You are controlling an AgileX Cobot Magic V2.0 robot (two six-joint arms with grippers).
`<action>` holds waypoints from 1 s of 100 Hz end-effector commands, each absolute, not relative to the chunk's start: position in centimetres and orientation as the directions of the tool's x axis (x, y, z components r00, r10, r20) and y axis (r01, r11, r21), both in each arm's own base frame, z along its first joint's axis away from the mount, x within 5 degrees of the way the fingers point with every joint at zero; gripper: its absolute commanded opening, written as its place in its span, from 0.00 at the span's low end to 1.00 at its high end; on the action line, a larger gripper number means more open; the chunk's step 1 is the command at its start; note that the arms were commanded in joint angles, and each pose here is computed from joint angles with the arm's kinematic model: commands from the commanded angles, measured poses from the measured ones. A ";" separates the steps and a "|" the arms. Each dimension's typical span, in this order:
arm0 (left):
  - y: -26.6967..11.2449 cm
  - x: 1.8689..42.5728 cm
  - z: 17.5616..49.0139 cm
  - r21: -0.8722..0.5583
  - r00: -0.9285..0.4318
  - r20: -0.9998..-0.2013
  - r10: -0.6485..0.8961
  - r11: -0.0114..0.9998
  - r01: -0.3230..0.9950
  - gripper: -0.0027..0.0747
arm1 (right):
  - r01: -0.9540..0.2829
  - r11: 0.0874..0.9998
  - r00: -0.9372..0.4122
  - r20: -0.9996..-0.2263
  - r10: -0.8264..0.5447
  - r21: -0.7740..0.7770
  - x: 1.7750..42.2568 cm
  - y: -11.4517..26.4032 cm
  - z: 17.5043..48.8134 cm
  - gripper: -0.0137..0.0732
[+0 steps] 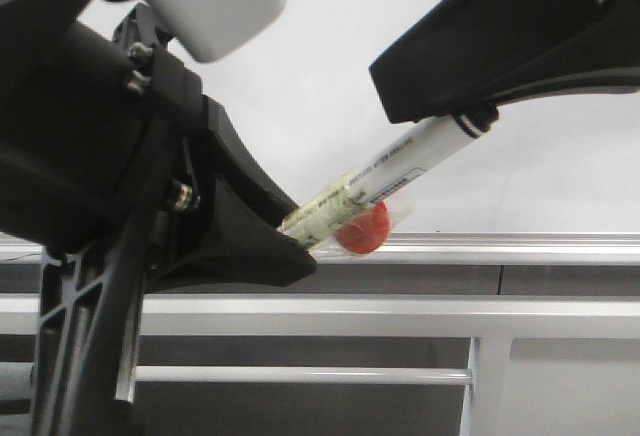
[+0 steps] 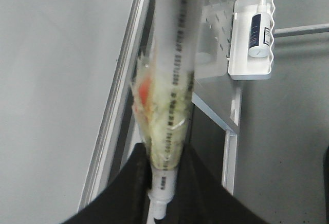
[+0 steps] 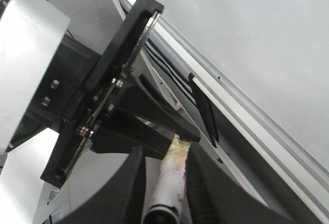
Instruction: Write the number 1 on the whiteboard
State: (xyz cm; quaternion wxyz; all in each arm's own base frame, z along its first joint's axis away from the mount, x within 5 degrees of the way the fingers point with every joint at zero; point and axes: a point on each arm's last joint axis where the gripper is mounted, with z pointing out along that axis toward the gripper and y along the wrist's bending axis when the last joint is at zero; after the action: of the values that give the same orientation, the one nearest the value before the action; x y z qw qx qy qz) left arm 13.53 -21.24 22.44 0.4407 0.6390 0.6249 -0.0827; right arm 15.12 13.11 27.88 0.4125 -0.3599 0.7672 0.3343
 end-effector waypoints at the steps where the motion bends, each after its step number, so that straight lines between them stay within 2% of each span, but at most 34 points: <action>1: -21.9 13.3 24.3 0.466 0.242 -0.715 0.656 0.189 0.864 0.01 | -0.836 0.498 -0.383 -0.893 -0.234 0.229 15.2 13.4 29.2 0.32; 13: -21.9 13.3 24.3 0.466 0.242 -0.715 0.656 0.189 0.864 0.01 | -0.845 0.483 -0.382 -0.891 -0.244 0.230 15.1 13.5 29.2 0.29; 88: -22.4 13.9 25.8 0.485 0.251 -0.722 0.645 0.214 0.848 0.01 | -0.853 0.483 -0.364 -0.889 -0.277 0.198 15.1 13.4 29.0 0.29; 100: -22.3 13.9 25.8 0.486 0.245 -0.716 0.654 0.215 0.847 0.01 | -0.842 0.505 -0.368 -0.888 -0.278 0.191 15.2 13.3 28.7 0.31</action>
State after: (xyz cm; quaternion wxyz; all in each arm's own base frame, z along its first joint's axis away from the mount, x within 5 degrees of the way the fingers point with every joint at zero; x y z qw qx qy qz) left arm 14.05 -21.57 23.45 0.4471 0.6390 0.6226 -0.0638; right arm 15.21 13.12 28.02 0.4173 -0.3671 0.7647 0.3261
